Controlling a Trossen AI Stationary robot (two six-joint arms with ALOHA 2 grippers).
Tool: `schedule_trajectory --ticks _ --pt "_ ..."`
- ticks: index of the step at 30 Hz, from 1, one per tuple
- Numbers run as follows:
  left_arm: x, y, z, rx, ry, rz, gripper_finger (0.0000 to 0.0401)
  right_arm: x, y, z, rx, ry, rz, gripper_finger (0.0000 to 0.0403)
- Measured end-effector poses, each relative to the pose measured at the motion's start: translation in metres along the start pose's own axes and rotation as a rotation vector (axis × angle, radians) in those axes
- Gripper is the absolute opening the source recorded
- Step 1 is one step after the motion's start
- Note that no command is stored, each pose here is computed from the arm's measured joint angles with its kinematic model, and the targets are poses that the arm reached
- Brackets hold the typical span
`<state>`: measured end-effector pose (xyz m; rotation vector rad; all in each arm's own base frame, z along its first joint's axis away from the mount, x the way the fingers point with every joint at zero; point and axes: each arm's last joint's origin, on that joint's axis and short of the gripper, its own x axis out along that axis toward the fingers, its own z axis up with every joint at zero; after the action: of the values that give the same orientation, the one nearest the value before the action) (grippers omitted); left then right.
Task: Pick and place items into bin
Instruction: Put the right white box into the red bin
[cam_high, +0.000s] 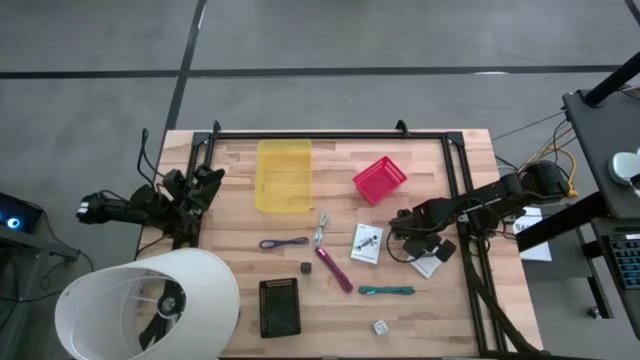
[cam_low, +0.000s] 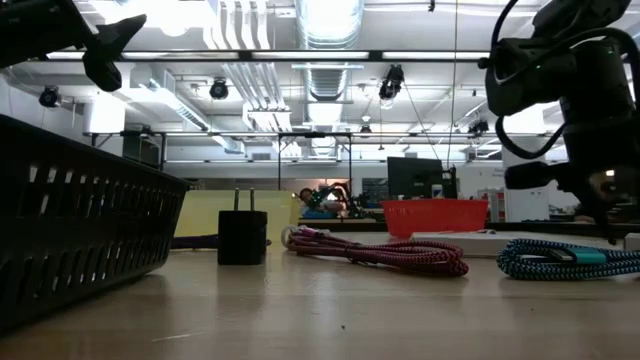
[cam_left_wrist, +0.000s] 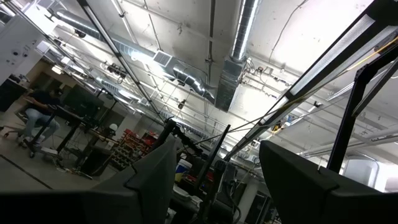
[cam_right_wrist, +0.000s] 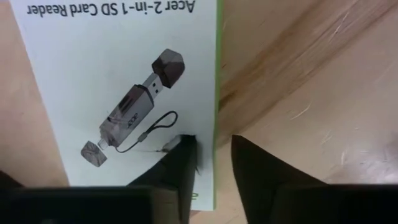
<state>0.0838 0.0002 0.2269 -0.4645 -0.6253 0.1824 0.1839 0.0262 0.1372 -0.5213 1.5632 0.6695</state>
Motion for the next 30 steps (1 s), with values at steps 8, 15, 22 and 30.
schedule_trajectory --ticks 8,15,22,30 --pt "0.0 0.0 0.0 0.0 0.0 0.0 0.0215 0.0 0.0 0.0 0.126 0.003 -0.005 0.0013" --pt "0.0 0.0 0.0 0.0 0.0 0.0 0.0215 -0.011 -0.003 0.006 0.206 -0.016 -0.008 0.001" --pt "0.0 0.0 0.0 0.0 0.0 0.0 0.0215 -0.039 -0.015 0.016 0.195 -0.024 -0.117 0.0009" --pt "0.0 0.0 0.0 0.0 0.0 0.0 0.0215 -0.078 -0.051 0.01 0.212 -0.033 -0.328 0.0009"
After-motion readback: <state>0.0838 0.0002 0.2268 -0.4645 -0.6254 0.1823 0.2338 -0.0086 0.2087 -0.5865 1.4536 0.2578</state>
